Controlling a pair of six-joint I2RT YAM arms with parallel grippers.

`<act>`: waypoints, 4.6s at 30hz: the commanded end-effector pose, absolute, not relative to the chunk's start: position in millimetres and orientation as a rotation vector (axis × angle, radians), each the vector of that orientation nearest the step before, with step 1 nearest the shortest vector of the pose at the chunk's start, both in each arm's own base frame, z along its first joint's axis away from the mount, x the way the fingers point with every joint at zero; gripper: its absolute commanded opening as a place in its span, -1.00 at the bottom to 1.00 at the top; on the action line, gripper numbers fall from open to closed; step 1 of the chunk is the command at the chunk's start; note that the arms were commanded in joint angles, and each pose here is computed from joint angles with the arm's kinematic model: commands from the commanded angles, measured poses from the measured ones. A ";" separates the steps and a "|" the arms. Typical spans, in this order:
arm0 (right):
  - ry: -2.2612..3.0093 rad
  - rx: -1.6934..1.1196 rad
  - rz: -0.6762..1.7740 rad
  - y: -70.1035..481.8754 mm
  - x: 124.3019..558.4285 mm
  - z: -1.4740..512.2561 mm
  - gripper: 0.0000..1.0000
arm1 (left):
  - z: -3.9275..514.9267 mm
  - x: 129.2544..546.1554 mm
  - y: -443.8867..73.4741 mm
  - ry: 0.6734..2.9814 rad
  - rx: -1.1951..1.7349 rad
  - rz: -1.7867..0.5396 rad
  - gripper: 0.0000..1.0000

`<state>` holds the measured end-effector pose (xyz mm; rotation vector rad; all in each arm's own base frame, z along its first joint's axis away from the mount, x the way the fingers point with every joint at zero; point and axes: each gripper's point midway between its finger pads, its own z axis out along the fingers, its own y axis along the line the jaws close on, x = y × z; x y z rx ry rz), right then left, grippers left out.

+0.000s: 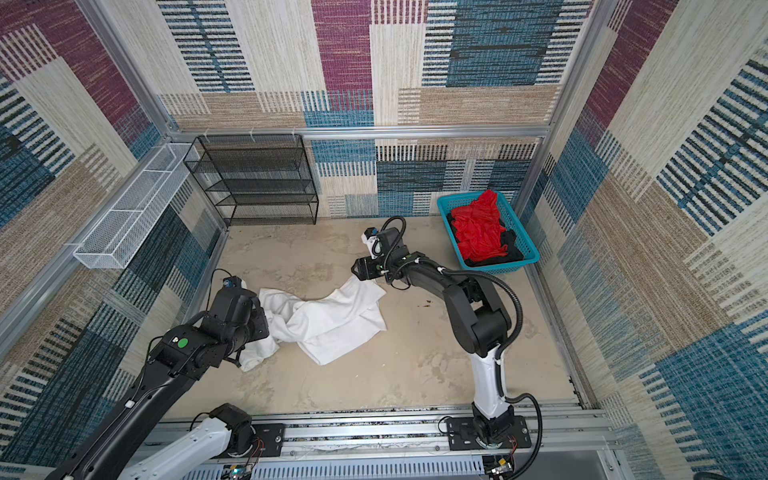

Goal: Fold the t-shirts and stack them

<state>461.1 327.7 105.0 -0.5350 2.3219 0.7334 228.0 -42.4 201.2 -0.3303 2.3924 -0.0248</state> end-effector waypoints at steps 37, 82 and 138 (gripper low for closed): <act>2.190 -0.500 0.630 311.7 497.1 170.8 -1.00 | 203.4 260.3 -63.4 2.371 -0.242 -0.101 -1.00; 2.465 0.034 0.318 116.2 379.9 93.2 0.01 | 85.7 263.3 -98.4 2.712 -0.236 -0.370 -1.00; 1.952 0.106 0.373 84.8 337.9 311.3 -1.00 | 146.4 284.8 -60.9 2.533 -0.227 -0.101 -1.00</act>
